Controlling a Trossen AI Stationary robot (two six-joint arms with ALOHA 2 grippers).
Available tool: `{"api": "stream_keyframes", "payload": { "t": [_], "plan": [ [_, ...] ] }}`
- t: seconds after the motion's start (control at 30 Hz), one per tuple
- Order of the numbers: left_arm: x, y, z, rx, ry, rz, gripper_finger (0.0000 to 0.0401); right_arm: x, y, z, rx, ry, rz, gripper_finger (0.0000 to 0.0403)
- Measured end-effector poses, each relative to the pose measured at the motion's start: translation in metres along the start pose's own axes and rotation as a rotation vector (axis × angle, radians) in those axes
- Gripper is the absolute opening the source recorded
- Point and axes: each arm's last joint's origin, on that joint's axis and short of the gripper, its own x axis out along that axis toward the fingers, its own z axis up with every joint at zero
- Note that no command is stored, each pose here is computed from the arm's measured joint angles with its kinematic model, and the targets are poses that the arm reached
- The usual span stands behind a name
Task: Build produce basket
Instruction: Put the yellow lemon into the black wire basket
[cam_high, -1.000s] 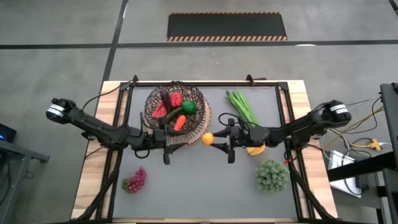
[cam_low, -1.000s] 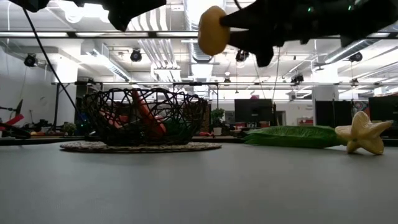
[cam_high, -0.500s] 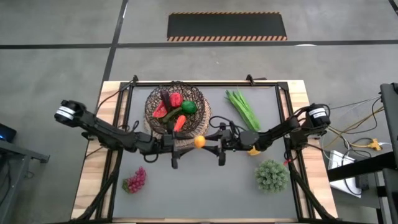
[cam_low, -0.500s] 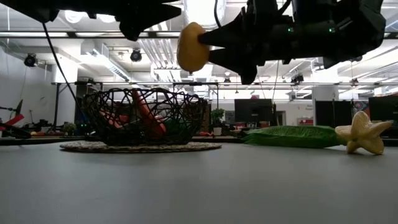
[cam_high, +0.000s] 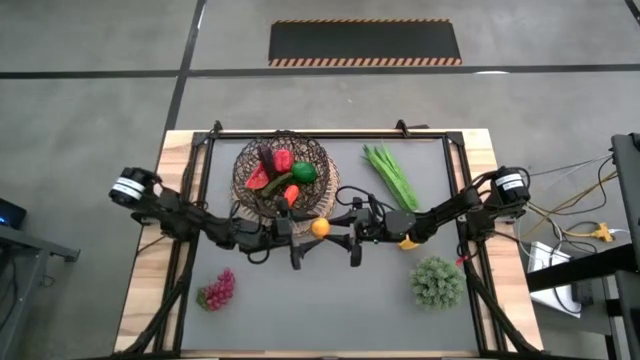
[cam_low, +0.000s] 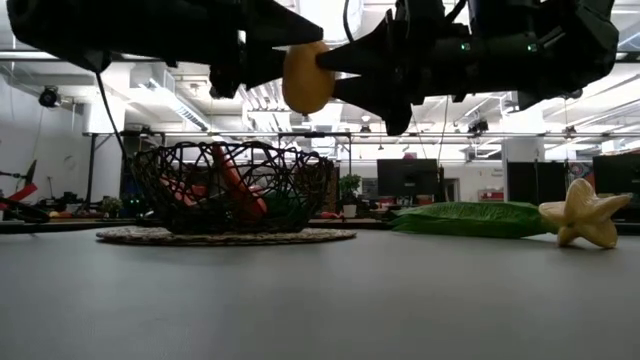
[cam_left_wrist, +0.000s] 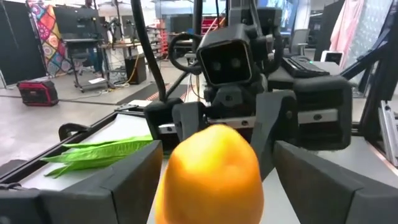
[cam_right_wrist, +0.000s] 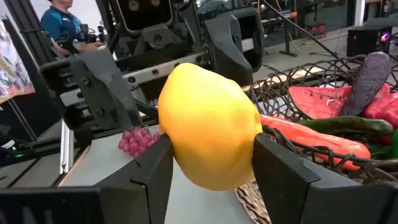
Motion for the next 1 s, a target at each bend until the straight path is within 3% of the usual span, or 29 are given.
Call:
{"api": "stream_keyframes", "payload": {
  "t": [0.2, 0.5, 0.67, 1.0],
  "plan": [
    [0.005, -0.001, -0.002, 0.0, 0.0, 0.009, 0.0273, 0.0, 0.0, -0.002, -0.008, 0.01, -0.002, 0.0182],
    [0.005, -0.001, -0.001, 0.003, -0.002, 0.013, 0.0145, 0.0, 0.0, -0.002, -0.019, 0.013, -0.003, 0.0183],
    [0.006, -0.001, 0.0, -0.003, -0.004, 0.013, 0.0145, 0.0, 0.0, -0.002, -0.003, 0.012, -0.004, 0.0206],
    [0.005, 0.001, 0.01, -0.023, -0.036, 0.054, 0.0144, -0.006, 0.002, 0.016, 0.013, 0.004, -0.002, 0.0308]
  ]
}}
